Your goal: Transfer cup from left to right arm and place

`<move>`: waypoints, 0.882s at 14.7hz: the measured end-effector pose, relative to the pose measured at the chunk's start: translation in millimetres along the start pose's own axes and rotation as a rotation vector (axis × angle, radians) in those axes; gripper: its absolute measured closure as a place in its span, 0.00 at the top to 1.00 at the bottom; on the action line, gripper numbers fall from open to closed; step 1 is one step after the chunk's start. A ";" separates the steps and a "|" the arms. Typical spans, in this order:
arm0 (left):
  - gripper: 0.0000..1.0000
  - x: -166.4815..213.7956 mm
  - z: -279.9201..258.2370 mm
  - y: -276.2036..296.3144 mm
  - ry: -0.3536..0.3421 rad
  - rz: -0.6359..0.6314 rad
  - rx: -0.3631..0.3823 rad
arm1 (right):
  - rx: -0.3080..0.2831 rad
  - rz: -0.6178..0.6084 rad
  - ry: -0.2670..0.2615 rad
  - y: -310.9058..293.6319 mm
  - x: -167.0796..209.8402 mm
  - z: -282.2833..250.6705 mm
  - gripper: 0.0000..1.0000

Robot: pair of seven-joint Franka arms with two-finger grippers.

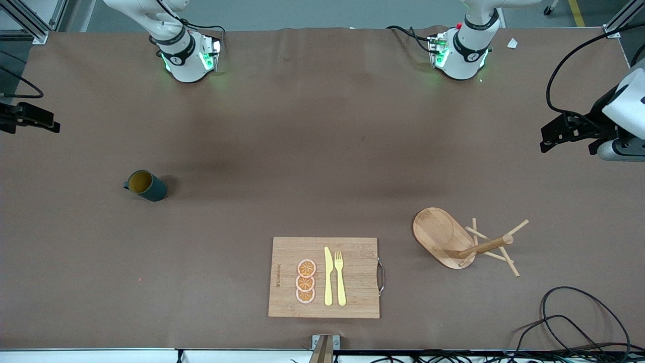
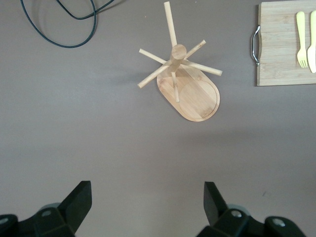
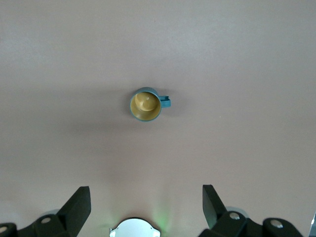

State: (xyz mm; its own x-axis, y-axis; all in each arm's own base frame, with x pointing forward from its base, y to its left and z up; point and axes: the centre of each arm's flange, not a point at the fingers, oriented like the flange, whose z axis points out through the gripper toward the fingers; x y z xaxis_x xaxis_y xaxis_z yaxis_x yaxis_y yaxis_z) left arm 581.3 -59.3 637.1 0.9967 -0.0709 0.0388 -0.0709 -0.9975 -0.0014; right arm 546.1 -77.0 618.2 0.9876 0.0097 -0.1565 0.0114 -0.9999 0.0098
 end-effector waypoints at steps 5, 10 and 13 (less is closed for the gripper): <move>1.00 5.7 -5.0 0.4 0.054 0.000 -0.002 | 0.002 0.001 -0.017 -1.5 -4.3 -6.1 1.00; 1.00 5.4 -7.6 3.0 0.064 0.005 -0.003 | 0.019 0.005 -0.018 -2.0 -8.2 -10.3 1.00; 1.00 5.2 -8.0 2.9 0.065 0.005 -0.003 | 0.025 0.031 -0.011 -2.0 -15.9 -17.6 1.00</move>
State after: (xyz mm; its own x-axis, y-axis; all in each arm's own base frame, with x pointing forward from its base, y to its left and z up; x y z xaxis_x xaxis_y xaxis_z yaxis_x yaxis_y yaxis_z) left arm 586.0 -62.6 645.3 0.9917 -0.0757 0.1035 -0.0762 -0.9971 0.0008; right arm 533.2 -75.0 638.0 0.9857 -0.0209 -0.1674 -0.0229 -0.9997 -0.0103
